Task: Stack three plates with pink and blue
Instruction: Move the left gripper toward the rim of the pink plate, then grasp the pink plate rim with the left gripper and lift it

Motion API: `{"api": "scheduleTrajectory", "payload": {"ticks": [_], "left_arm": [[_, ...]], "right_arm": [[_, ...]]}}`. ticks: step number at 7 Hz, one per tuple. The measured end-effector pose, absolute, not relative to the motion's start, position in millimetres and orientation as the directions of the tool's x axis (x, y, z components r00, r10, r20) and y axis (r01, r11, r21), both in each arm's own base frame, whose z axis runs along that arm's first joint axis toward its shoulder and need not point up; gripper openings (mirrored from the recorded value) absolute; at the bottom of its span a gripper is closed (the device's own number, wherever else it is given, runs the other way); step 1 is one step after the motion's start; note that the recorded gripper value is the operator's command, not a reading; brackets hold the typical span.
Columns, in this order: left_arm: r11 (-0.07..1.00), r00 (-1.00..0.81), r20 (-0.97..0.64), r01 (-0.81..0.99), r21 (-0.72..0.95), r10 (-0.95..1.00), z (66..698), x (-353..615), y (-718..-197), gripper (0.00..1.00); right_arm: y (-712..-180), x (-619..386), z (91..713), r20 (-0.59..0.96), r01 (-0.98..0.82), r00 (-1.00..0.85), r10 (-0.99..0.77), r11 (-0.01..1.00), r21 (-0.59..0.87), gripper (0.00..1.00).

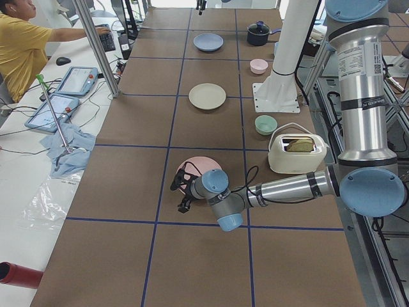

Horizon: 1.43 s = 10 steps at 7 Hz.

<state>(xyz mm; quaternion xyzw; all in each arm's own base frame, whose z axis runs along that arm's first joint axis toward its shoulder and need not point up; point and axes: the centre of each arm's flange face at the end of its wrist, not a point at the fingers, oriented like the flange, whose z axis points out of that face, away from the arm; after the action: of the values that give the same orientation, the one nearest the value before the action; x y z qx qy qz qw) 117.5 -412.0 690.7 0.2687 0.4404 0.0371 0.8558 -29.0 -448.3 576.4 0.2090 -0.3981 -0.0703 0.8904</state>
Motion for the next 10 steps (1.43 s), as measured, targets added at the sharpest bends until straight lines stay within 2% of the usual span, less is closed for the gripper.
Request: {"api": "scheduleTrajectory", "payload": {"ticks": [1,2,3,4,7,10], "left_arm": [[0.863,0.611,-0.741,0.179,0.472,0.278,696,133,-406,0.98],[0.871,0.616,-0.744,0.183,0.456,0.26,698,149,-401,0.88],[0.876,0.618,-0.744,0.178,0.449,0.255,700,164,-396,0.49],[0.878,0.617,-0.742,0.168,0.448,0.261,700,173,-393,0.02],[0.875,0.596,-0.75,0.156,0.459,0.287,694,177,-386,0.0],[0.878,0.516,-0.788,0.132,0.46,0.335,659,175,-388,0.0]], "right_arm": [[-448,-29,577,0.681,-0.042,0.672,-0.291,0.903,0.427,1.0],[-448,-30,577,0.682,-0.042,0.672,-0.29,0.904,0.426,1.0],[-447,-30,578,0.682,-0.042,0.672,-0.29,0.904,0.425,1.0],[-447,-30,578,0.682,-0.04,0.672,-0.29,0.904,0.425,1.0],[-445,-30,579,0.681,-0.04,0.671,-0.293,0.903,0.428,1.0],[-444,-29,579,0.679,-0.042,0.67,-0.301,0.898,0.439,1.0]]}}
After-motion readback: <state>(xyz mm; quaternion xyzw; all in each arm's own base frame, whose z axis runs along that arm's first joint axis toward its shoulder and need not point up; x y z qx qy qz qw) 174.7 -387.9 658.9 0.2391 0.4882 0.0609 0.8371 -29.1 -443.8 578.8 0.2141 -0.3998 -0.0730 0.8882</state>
